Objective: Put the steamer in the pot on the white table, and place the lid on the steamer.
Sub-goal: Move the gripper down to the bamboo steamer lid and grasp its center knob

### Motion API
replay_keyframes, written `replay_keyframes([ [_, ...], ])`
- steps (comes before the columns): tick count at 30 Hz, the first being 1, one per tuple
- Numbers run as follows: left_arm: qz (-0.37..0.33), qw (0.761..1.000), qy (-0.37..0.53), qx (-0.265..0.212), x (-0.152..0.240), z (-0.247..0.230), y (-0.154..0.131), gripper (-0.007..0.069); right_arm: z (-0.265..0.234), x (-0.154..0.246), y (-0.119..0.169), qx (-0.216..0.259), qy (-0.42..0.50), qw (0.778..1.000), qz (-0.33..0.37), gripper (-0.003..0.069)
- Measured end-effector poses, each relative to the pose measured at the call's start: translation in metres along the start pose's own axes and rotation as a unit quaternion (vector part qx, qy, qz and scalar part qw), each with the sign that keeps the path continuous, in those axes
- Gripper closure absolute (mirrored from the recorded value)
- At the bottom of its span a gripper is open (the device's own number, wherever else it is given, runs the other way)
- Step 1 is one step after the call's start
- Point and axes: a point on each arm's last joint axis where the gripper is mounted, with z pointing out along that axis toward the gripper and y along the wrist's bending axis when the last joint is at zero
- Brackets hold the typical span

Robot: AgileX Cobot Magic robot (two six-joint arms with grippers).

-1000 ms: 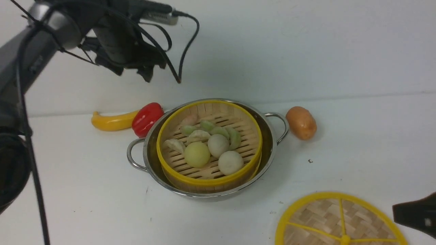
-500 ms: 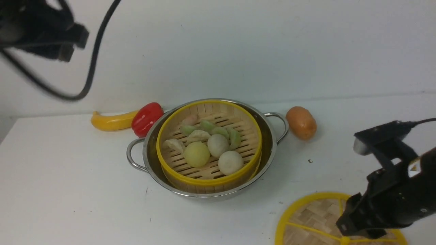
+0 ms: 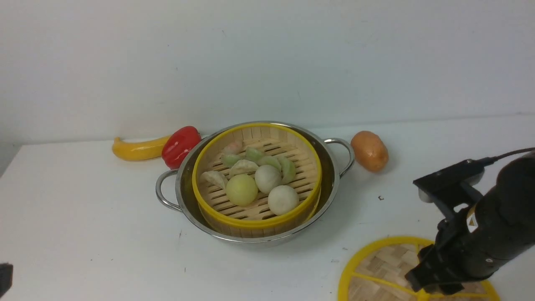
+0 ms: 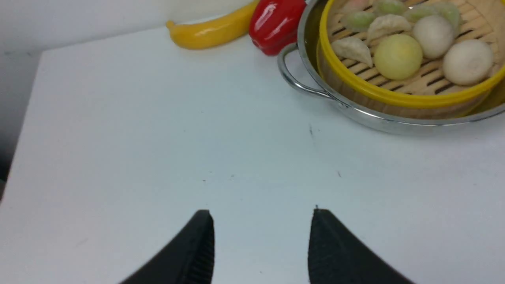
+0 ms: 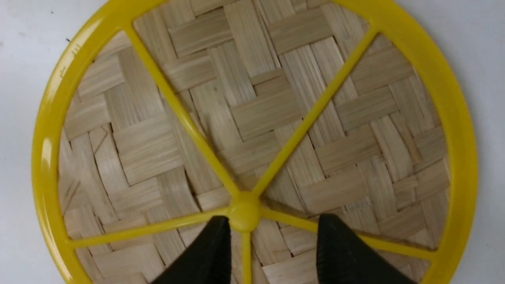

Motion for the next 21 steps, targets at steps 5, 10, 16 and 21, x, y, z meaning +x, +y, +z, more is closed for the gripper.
replay_keyframes([
  [5, -0.021, 0.999, 0.003, 0.027, 0.019, -0.007, -0.004, 0.0315, 0.005, -0.002, 0.006, -0.028, 0.000, 1.000, 0.001, 0.0350],
  [10, -0.036, 0.998, 0.026, 0.048, 0.026, -0.002, -0.009, 0.0315, 0.022, -0.003, 0.006, -0.030, 0.027, 0.999, 0.002, 0.0350],
  [16, -0.039, 0.997, 0.032, 0.054, 0.028, -0.001, -0.010, 0.0315, 0.038, -0.005, 0.004, -0.019, 0.046, 0.999, 0.010, 0.0390],
  [21, -0.039, 0.997, 0.032, 0.054, 0.028, -0.001, -0.010, 0.0315, 0.036, -0.008, 0.002, -0.002, 0.056, 0.998, 0.007, 0.0517],
])
